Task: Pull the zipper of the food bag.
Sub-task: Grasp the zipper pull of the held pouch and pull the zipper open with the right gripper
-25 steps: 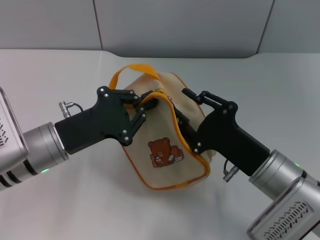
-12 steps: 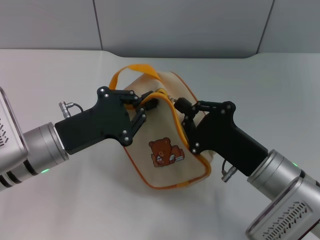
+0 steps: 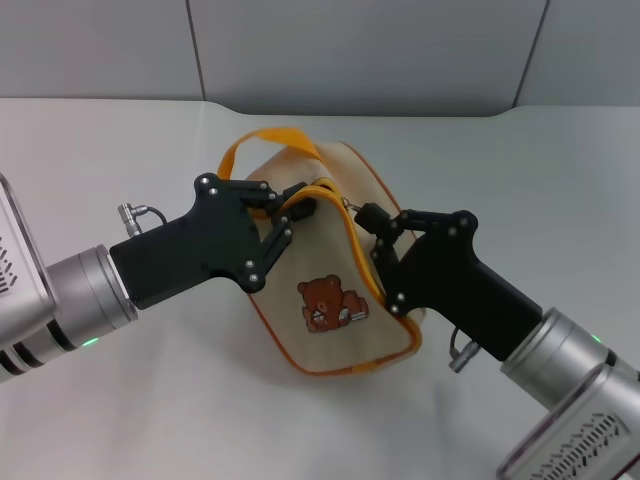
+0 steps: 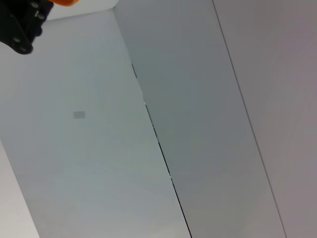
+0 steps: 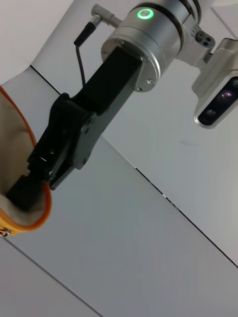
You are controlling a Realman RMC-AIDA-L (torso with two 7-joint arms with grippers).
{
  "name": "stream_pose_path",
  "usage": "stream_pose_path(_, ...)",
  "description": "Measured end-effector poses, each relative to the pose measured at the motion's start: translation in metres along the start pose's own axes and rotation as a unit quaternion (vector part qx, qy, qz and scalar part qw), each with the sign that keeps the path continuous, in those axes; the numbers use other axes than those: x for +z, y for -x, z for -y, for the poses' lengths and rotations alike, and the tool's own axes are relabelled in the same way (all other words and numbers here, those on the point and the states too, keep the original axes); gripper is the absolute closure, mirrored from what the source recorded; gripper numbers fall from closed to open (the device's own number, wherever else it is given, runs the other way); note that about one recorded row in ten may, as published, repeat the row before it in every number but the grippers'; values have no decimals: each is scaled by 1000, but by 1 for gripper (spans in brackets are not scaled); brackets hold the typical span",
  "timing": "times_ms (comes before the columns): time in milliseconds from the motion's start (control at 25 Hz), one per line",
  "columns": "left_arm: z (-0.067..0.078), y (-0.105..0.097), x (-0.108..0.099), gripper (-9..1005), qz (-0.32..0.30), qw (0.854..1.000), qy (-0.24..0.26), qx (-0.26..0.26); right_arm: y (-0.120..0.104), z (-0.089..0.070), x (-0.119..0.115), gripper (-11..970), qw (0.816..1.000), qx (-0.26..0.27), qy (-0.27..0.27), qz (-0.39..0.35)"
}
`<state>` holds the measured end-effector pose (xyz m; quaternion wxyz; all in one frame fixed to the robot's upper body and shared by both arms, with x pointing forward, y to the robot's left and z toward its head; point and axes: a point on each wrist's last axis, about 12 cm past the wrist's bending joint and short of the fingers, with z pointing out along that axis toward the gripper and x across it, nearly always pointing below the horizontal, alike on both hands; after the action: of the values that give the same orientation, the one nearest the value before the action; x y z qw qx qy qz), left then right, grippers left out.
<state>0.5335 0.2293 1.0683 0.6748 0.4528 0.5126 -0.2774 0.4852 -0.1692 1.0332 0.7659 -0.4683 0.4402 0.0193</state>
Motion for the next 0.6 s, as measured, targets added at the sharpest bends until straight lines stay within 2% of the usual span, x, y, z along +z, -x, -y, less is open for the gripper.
stream_pose_path(200,-1,0,0,937,0,1000,3,-1,-2,-9,-21,960,1000,11,-5,-25)
stream_pose_path(280,-1,0,-1,937,0,1000,4,-1,-2,-18,-42,959,998,24,-13,-51)
stream_pose_path(320,-1,0,-1,937,0,1000,4,-1,-2,-18,-42,959,998,24,-13,-51)
stream_pose_path(480,0,-1,-2,936,-1,1000,7,-4,-2,-31,-77,958,994,42,-28,-98)
stream_pose_path(600,0,-1,-2,936,-1,1000,7,-4,-3,-32,-84,958,993,42,-31,-109)
